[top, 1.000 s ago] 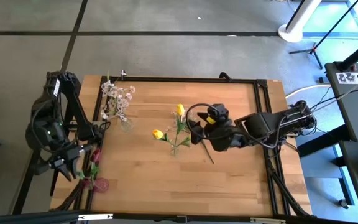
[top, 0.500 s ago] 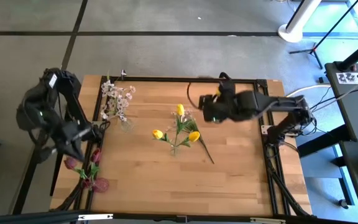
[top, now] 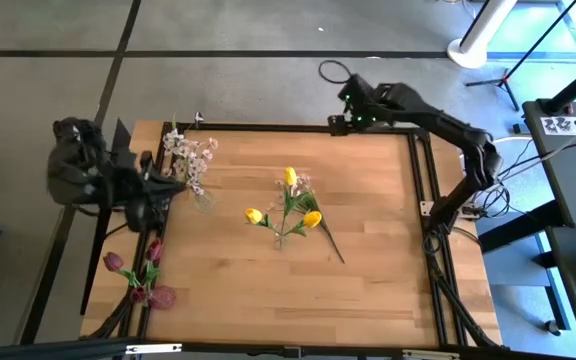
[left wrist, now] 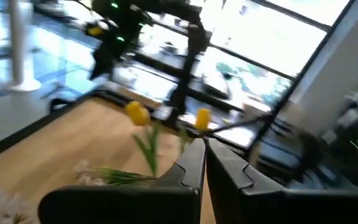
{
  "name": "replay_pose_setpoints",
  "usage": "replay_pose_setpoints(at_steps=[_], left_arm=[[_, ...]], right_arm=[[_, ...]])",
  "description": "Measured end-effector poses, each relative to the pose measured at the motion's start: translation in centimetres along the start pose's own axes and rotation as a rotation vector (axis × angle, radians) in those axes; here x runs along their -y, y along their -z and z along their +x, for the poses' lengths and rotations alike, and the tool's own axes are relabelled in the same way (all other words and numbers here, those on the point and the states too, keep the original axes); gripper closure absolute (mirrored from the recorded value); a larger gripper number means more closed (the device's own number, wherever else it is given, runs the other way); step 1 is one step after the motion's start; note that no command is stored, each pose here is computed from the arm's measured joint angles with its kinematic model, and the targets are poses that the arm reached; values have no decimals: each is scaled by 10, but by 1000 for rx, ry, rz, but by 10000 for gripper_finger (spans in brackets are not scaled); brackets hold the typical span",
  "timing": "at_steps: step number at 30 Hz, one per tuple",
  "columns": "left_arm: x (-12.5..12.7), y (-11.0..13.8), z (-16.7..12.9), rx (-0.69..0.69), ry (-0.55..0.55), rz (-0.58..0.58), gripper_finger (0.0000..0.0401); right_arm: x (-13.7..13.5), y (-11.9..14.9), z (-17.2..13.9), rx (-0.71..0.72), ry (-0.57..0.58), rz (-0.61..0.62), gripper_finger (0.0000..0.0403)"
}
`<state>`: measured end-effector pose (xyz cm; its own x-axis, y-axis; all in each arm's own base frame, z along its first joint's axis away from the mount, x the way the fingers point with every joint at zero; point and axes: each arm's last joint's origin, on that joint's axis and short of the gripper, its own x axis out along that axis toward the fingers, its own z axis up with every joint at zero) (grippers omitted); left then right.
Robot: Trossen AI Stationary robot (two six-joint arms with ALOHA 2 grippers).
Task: Sort flowers into vase by color
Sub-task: Put the white flowers into the left transparent vase
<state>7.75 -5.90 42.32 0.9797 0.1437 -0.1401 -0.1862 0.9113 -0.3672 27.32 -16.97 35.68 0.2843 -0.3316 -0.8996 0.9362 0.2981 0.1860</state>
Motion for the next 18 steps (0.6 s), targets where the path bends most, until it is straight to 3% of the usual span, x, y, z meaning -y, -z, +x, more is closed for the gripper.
replay_pose_setpoints(at_steps=[4, 10, 18], left_arm=[[0, 15, 15, 42, -115, -60, 389], [-1, 19, 28, 86, -194, -146, 389], [-9, 11, 33, 147, -263, -175, 389]], right_arm=[[-5, 16, 45, -96, -130, -63, 111], [-44, 85, 100, -147, -232, -180, 111], [-64, 143, 155, -265, -195, -180, 112]])
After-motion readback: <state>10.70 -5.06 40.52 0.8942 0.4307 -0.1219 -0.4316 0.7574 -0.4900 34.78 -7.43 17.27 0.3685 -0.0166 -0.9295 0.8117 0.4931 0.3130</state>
